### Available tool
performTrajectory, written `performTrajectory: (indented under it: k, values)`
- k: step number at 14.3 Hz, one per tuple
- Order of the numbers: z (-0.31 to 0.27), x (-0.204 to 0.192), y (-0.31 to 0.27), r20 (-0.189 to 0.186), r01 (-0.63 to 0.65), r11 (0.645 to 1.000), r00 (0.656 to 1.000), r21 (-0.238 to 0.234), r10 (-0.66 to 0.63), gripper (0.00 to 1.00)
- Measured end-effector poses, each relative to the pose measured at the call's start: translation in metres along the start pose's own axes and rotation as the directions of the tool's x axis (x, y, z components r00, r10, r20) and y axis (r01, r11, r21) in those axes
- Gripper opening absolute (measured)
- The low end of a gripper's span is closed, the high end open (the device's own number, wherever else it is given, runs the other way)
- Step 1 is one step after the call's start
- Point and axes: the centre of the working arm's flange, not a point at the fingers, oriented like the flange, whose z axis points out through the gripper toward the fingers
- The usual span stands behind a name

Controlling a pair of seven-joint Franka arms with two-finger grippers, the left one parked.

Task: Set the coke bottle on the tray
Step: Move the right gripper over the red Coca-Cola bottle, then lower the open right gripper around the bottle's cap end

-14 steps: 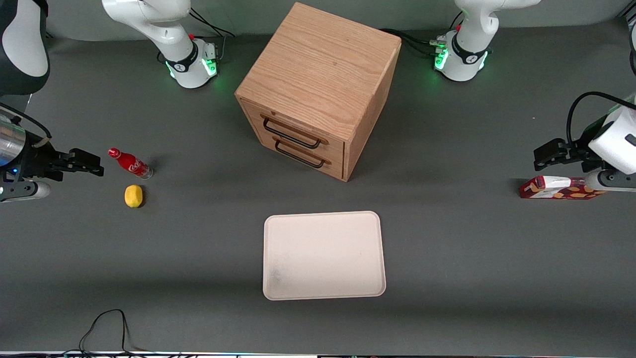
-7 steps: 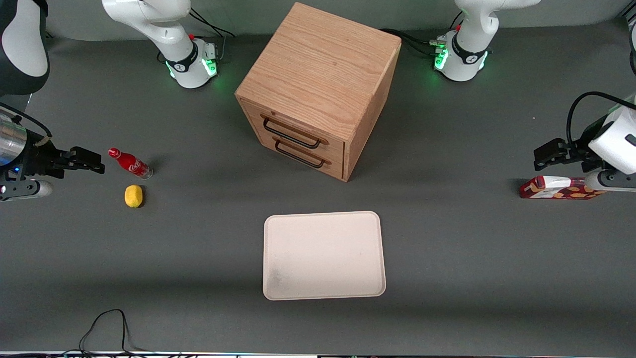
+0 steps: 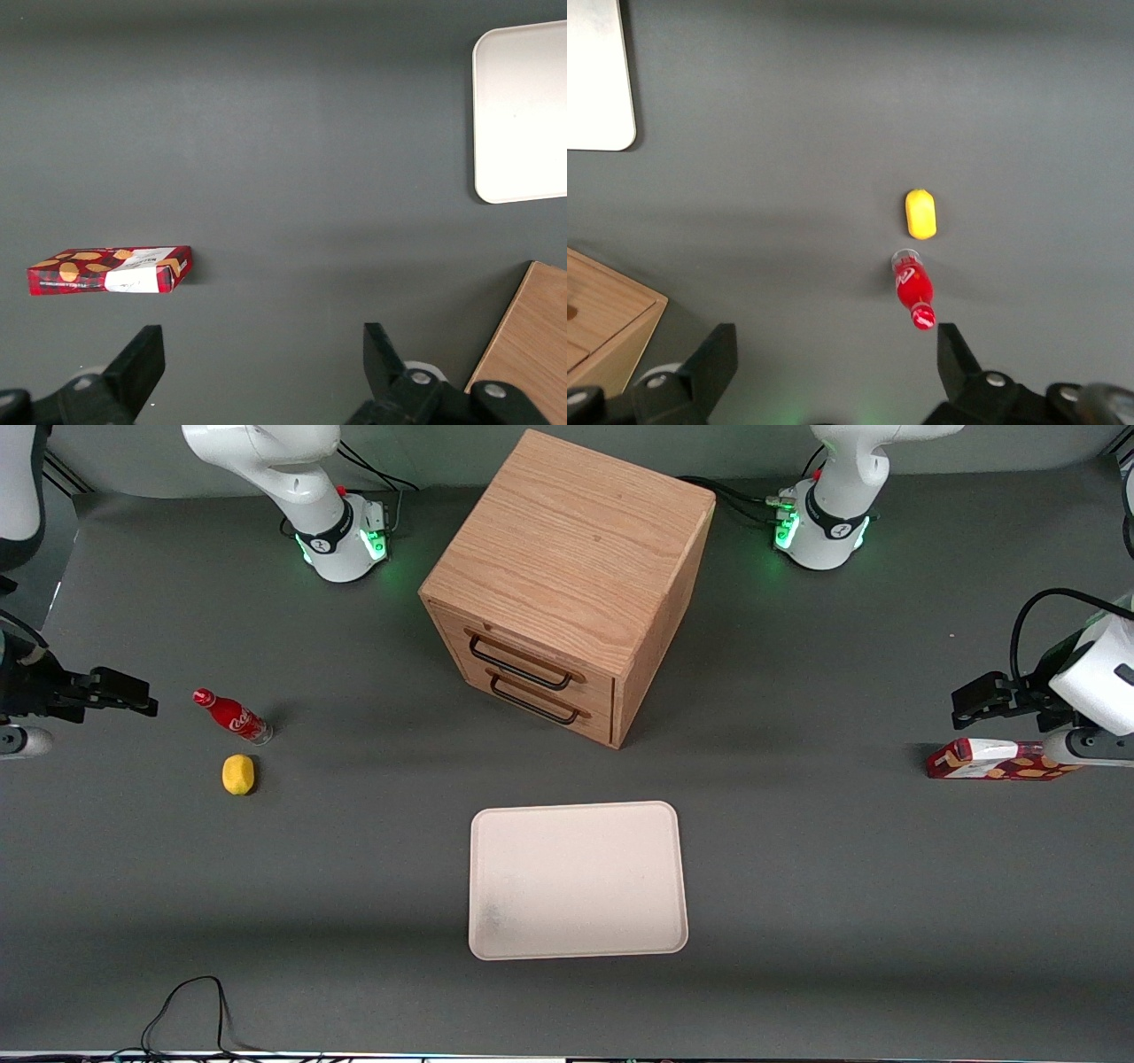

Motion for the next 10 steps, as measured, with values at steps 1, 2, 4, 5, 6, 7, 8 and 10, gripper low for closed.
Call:
performTrajectory:
  k: [1,2,4,5,6,7,8,10]
  values:
    - [-0.006,-0.008,0.003,0.001,-0.002,1.000,1.000,0.002,0.002,1.00]
    - [-0.010,-0.018,0.006,-0.002,-0.005,1.000,1.000,0.001,0.005,1.00]
    - [-0.012,-0.041,0.011,-0.008,-0.010,1.000,1.000,-0.015,0.010,1.00]
    - [-0.008,-0.054,0.014,-0.006,-0.013,1.000,1.000,-0.017,0.013,1.00]
    - [-0.002,-0.067,0.020,-0.004,-0.007,1.000,1.000,-0.021,0.007,1.00]
    - [0.004,-0.079,0.030,-0.006,0.017,1.000,1.000,-0.024,-0.017,1.00]
    - [0.010,-0.090,0.044,-0.012,0.041,0.999,0.999,-0.020,-0.041,1.00]
    - [0.019,-0.107,0.072,-0.017,0.061,0.998,0.998,-0.010,-0.061,1.00]
